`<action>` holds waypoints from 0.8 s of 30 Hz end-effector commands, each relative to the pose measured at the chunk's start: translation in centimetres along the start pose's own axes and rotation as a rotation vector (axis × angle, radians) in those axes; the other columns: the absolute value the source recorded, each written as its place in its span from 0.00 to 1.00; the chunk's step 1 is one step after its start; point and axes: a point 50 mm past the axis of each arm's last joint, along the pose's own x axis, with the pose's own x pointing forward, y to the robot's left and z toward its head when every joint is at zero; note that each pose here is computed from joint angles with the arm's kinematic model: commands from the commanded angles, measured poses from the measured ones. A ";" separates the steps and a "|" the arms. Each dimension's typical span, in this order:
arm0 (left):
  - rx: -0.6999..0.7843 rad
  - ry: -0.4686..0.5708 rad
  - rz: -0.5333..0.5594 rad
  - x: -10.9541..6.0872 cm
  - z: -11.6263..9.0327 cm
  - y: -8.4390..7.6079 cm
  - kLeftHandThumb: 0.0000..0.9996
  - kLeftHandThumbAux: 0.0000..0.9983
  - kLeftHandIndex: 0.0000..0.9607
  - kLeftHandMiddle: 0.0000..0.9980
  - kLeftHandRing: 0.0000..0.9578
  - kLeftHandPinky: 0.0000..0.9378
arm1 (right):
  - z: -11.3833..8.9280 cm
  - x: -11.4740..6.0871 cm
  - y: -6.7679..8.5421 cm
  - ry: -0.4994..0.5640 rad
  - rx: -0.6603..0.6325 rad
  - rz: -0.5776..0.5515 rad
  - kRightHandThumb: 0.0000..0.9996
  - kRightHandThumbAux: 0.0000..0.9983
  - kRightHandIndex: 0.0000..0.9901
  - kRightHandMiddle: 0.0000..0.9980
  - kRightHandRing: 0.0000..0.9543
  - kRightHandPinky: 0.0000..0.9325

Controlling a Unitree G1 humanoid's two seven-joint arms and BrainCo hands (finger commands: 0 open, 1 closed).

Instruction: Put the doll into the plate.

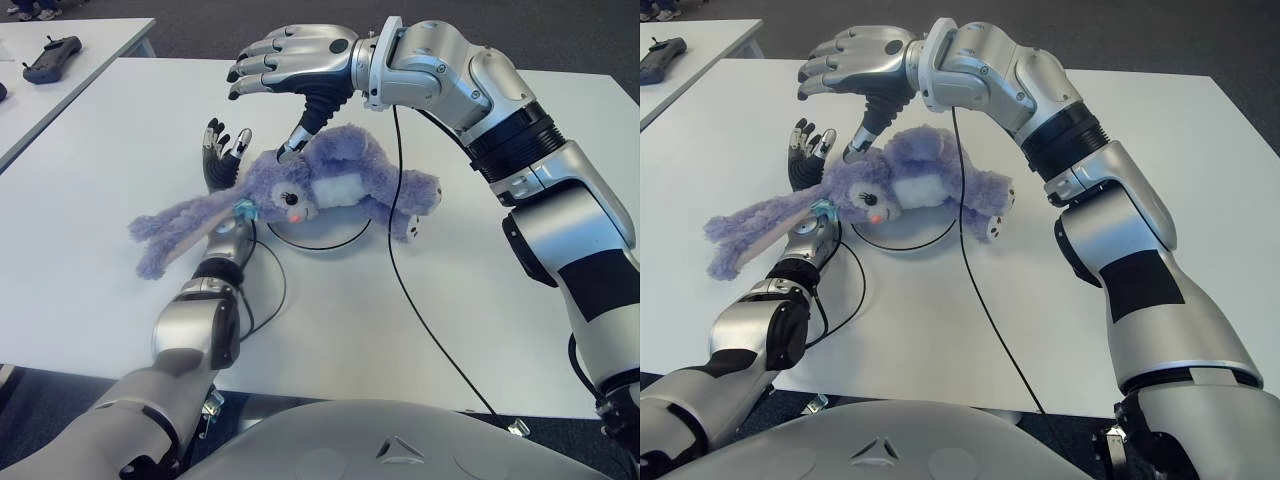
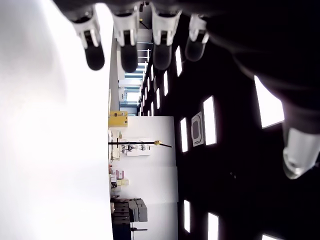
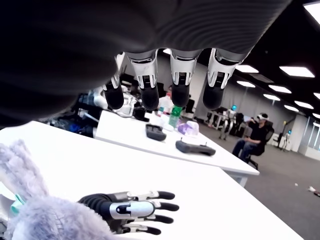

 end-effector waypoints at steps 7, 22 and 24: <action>-0.013 0.481 -0.013 -10.8 -11.0 -0.7 0.00 0.51 0.07 0.11 0.11 0.13 | -4.9 -2.2 -1.0 0.221 0.085 -0.100 0.03 0.29 0.00 0.00 0.00 0.00; -0.014 0.473 -0.017 -10.8 -10.9 -0.5 0.00 0.52 0.07 0.10 0.11 0.12 | -9.7 -5.2 1.2 0.531 0.311 -0.325 0.00 0.37 0.00 0.01 0.00 0.00; -0.017 0.473 -0.017 -10.8 -10.9 -0.5 0.00 0.52 0.07 0.10 0.11 0.13 | -9.8 -5.4 1.5 0.550 0.331 -0.357 0.00 0.37 0.00 0.02 0.00 0.00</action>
